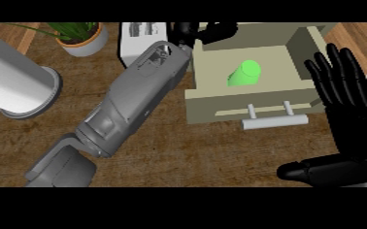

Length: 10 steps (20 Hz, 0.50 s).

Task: Pick up the cup, place it into the drawer and close the drawer

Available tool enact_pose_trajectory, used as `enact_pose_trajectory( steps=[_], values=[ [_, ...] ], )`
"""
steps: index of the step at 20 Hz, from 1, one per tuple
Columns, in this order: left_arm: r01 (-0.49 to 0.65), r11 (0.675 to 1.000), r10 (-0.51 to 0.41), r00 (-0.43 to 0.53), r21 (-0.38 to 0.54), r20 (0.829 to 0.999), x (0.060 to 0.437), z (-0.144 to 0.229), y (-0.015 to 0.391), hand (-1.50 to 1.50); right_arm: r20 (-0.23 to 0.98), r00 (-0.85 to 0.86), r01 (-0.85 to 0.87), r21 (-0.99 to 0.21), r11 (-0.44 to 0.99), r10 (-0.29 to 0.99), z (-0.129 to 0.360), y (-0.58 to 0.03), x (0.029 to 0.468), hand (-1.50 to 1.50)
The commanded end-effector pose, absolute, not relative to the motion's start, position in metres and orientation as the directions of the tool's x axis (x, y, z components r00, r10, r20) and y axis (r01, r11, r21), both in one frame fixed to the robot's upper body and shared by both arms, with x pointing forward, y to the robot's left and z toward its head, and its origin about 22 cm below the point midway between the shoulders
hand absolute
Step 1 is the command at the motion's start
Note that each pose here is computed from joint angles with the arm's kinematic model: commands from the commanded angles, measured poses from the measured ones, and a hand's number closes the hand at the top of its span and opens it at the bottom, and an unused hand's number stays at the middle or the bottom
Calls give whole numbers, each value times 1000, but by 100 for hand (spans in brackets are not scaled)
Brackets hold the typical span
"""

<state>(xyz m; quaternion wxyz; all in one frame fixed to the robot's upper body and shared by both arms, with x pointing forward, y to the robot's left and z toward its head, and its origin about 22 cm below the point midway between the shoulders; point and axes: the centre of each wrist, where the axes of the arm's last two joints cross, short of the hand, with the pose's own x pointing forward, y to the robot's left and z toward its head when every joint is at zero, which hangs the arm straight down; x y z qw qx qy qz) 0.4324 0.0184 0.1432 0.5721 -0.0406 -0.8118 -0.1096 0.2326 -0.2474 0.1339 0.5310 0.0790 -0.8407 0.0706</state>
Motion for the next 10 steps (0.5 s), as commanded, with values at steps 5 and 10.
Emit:
enact_pose_trajectory(
  steps=[5,10],
  values=[
    [161,950,-205,-327,268,922,430,129,15,-150,903,-423,-245,-31,969,-78,136,-233,230,-150],
    [159,959,-175,-319,235,931,428,124,16,-150,895,-436,-250,-16,968,-98,140,-239,240,-150]
  ],
)
